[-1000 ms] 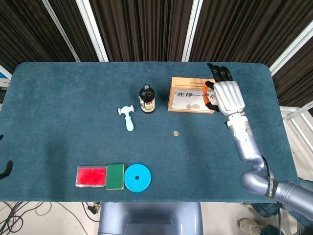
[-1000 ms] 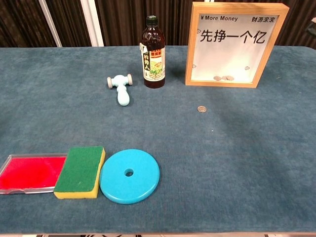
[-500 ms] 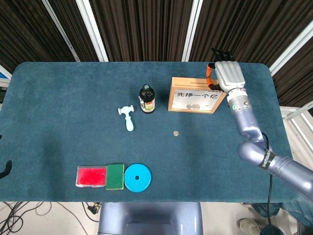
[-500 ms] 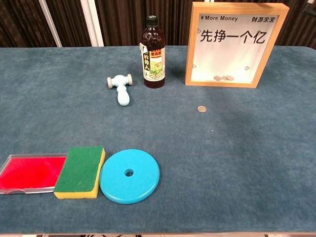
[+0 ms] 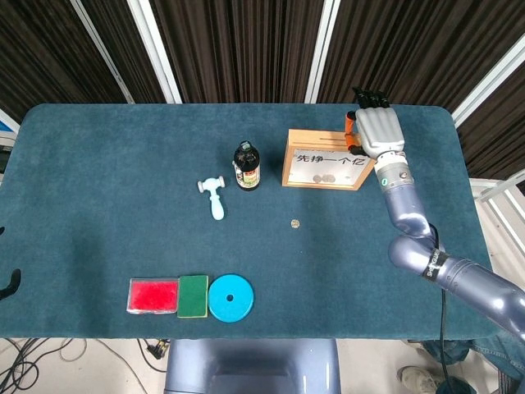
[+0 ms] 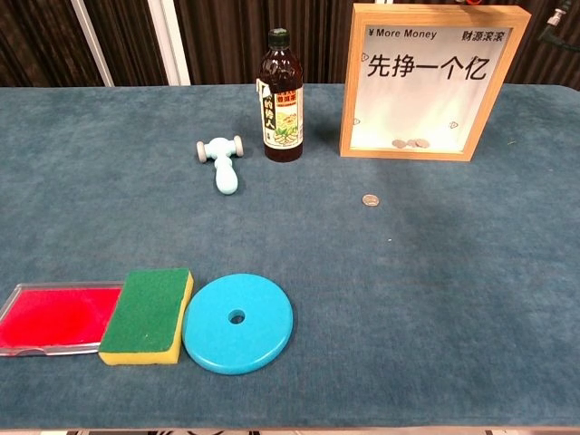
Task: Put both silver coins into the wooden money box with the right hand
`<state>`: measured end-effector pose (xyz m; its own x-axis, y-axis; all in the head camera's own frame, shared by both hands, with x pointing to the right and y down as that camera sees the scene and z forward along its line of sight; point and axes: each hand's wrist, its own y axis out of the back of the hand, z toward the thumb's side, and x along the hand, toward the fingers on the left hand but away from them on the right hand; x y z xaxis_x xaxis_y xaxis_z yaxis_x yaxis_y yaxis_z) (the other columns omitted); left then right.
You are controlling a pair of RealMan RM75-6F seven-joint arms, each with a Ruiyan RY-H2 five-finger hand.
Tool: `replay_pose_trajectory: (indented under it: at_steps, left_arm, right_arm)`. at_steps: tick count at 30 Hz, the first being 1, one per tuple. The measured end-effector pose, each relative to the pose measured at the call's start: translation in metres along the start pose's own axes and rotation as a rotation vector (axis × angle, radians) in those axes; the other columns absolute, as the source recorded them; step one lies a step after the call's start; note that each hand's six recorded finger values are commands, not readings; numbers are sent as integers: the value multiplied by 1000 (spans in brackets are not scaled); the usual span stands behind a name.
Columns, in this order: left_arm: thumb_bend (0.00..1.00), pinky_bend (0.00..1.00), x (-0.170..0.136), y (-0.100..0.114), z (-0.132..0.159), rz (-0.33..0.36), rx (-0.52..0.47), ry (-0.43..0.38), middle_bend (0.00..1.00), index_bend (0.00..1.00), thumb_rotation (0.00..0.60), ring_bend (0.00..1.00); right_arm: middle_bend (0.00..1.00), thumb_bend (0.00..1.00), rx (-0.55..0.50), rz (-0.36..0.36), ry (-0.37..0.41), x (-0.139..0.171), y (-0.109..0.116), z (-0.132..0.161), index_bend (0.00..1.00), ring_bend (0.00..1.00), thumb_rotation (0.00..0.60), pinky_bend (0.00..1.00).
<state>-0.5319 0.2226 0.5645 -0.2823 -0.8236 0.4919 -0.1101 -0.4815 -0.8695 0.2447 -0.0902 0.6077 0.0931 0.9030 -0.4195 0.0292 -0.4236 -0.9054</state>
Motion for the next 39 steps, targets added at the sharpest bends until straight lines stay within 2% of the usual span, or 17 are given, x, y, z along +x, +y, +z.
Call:
replay_pose_trajectory:
  at_steps: [18,39]
  left_arm:
    - [397,0,0,0,0,-11,-16,-5,0,92,600,0]
    - [398,0,0,1,0,-15,-29,-5,0,95,600,0]
  right_arm:
    - [19,533,40,-3,-77,-1,1,9,662,0,600,0]
    - [17,534,32,13,-100,-2,-6,20,662,0,600,0]
